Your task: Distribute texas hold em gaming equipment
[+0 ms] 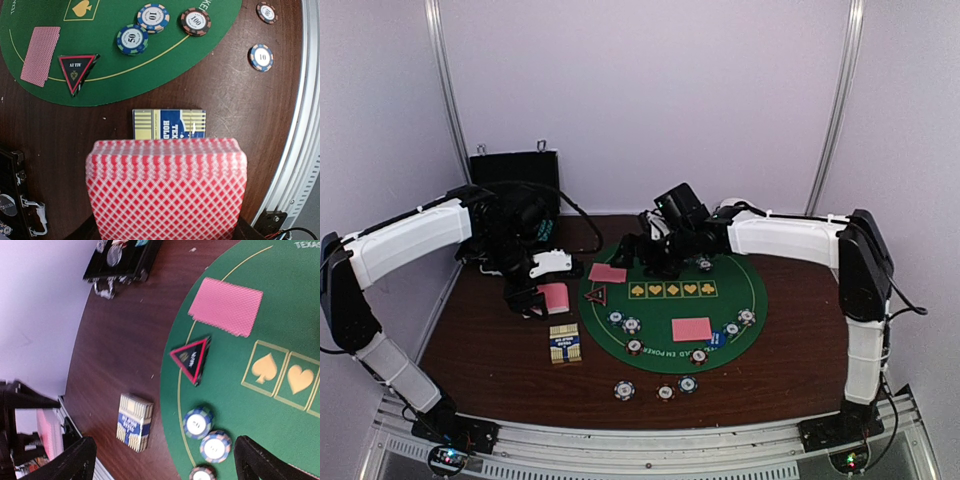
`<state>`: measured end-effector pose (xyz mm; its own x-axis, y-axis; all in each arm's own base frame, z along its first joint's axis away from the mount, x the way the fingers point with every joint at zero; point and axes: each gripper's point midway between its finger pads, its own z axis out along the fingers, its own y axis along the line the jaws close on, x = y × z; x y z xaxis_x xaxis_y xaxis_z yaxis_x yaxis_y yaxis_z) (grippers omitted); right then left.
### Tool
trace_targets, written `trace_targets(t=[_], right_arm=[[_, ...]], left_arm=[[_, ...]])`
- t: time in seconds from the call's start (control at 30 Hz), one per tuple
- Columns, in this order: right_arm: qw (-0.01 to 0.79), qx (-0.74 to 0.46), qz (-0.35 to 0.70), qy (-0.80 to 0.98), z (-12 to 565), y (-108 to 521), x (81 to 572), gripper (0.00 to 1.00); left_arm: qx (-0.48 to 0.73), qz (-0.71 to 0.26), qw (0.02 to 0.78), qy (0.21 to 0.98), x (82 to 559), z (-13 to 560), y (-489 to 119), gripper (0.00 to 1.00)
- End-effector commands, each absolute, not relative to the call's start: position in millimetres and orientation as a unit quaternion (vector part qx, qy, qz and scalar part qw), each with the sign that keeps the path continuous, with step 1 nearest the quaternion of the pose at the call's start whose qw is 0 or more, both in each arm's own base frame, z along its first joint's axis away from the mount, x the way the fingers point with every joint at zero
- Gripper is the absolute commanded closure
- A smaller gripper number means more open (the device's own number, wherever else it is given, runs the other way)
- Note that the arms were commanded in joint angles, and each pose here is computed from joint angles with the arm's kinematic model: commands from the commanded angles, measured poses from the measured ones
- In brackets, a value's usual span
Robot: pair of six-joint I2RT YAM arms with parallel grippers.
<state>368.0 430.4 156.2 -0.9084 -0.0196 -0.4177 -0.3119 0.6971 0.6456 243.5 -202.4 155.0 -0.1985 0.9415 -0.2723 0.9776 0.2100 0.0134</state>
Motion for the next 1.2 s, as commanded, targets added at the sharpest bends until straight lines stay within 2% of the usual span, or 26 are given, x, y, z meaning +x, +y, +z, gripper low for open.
trace_targets(t=[0.0,0.1,0.2,0.4,0.53,0.97,1.17], right_arm=[[0.164,-0.104,0.342,0.919,143,439,300,0.01],[0.149,-0.101,0.365,0.913,144,453,262,0.00],[0.171,-0.083,0.353,0.916,156,445,256,0.01],[0.147,0.001,0.523,0.839,165,455,250,0.00],[0.154,-0.039,0.488,0.858,172,464,250,0.00],[0.115,-0.096,0.558,0.816,188,515,260,0.01],[0.112,-0.109,0.580,0.799,192,526,260,0.06]], left_arm=[[0.619,-0.087,0.144,0.767,246,176,-205,1.00],[0.619,-0.088,0.145,0.767,246,177,-205,1.00],[0.618,-0.088,0.145,0.767,246,177,-205,1.00],[0.618,-0.086,0.141,0.768,245,176,-203,1.00],[0.618,-0.086,0.143,0.768,245,177,-203,1.00],[0.617,-0.087,0.149,0.768,245,181,-204,1.00],[0.616,-0.093,0.149,0.768,245,182,-207,1.00]])
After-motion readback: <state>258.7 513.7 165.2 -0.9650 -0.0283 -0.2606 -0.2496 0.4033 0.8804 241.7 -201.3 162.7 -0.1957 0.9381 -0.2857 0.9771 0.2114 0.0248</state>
